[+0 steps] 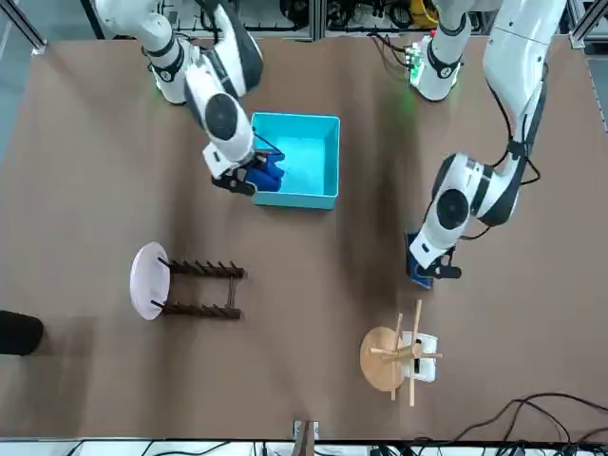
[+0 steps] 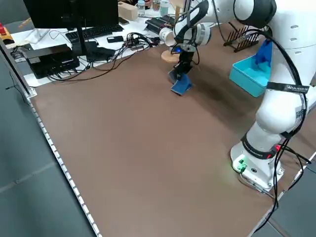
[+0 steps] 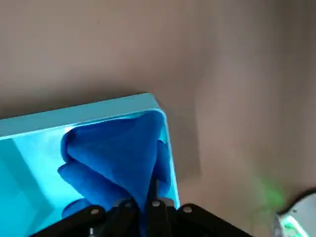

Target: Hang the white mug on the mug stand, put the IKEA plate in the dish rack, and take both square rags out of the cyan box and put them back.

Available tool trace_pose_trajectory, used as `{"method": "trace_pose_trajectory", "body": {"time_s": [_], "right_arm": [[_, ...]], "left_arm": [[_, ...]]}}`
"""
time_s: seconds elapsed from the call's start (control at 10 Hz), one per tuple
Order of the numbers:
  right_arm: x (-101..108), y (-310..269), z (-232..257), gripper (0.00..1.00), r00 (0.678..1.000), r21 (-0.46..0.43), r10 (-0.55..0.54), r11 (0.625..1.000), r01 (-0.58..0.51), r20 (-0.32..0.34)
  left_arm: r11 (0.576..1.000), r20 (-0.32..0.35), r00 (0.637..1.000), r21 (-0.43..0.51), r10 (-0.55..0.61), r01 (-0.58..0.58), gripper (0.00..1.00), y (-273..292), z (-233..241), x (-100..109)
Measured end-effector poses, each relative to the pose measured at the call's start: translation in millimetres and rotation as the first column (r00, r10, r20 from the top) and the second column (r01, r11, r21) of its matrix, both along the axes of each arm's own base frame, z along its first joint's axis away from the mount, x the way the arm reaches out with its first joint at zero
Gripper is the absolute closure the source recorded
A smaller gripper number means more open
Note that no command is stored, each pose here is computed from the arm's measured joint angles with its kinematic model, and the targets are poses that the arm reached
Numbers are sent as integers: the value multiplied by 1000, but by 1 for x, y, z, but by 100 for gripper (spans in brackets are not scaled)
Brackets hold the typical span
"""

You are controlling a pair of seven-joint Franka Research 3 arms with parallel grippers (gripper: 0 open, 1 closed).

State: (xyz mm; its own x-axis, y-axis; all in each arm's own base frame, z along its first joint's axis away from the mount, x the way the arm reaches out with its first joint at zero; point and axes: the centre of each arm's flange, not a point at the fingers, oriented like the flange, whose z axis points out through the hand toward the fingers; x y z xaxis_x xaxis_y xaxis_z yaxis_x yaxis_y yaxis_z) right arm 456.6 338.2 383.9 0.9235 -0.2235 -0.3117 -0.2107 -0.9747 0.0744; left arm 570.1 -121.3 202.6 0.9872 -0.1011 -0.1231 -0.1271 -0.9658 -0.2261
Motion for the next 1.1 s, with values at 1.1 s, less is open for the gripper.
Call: {"method": "trace_pose_trajectory", "body": {"time_s": [1.1], "right_arm": [[71, -226, -16, 96, 996, 74, 85, 994, -86, 18]], "left_arm": [[967, -105, 971, 111, -217, 228, 96, 367, 8, -57]]}}
